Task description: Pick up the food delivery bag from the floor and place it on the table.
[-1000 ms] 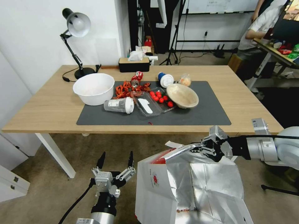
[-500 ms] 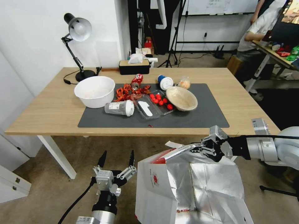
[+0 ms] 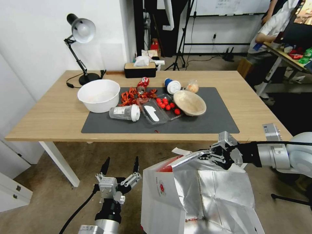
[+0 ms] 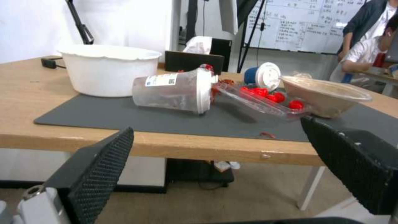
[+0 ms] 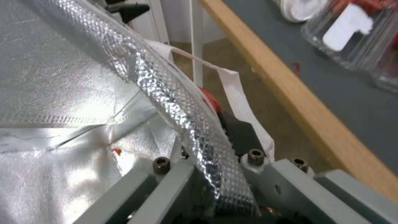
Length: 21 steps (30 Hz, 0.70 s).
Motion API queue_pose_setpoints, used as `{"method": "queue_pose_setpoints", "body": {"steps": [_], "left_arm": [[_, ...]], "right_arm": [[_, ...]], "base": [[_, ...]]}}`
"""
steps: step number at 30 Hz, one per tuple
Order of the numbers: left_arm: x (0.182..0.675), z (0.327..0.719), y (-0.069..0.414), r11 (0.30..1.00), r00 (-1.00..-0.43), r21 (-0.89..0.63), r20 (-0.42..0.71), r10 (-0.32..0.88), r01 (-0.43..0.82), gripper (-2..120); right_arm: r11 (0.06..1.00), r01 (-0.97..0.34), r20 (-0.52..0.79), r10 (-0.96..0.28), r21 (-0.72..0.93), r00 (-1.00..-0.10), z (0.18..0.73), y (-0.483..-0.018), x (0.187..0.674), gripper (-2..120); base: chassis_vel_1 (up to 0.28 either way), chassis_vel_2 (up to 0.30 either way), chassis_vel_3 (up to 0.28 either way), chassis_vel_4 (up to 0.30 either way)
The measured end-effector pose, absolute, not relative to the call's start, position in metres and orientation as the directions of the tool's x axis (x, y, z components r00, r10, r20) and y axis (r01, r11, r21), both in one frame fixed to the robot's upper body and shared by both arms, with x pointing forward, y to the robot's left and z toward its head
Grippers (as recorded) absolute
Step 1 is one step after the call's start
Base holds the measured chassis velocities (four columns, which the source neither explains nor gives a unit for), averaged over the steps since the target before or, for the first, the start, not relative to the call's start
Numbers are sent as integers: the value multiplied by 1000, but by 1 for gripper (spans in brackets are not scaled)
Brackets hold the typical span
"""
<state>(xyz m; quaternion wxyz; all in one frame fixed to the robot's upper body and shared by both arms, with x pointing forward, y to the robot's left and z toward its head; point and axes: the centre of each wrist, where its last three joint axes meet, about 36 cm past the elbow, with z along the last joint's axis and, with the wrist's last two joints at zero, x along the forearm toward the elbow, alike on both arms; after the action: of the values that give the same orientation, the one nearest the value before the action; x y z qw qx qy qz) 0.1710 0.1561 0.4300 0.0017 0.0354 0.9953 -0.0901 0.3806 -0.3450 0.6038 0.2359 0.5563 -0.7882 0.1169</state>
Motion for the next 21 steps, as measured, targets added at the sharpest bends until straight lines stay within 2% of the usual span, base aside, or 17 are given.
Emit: {"method": "queue_pose_setpoints", "body": {"steps": [5, 13, 15, 21], "left_arm": [[170, 432, 157, 982, -998, -178, -13, 66, 67, 100], [168, 433, 159, 983, -998, -174, -11, 56, 57, 100], [168, 433, 160, 983, -998, -172, -12, 55, 56, 100], [168, 434, 161, 984, -999, -171, -13, 49, 50, 100]], "right_arm": [[357, -931, 461, -840, 71, -287, 613, -344, 381, 0], [426, -903, 350, -854, 45, -386, 642, -350, 387, 0], [487, -873, 304, -836, 24, -458, 653, -353, 389, 0], [580, -812, 183, -806, 56, -563, 680, -357, 385, 0]], "base": [[0, 0, 0, 0], [0, 0, 0, 0], [0, 0, 0, 0], [0, 0, 0, 0]]}}
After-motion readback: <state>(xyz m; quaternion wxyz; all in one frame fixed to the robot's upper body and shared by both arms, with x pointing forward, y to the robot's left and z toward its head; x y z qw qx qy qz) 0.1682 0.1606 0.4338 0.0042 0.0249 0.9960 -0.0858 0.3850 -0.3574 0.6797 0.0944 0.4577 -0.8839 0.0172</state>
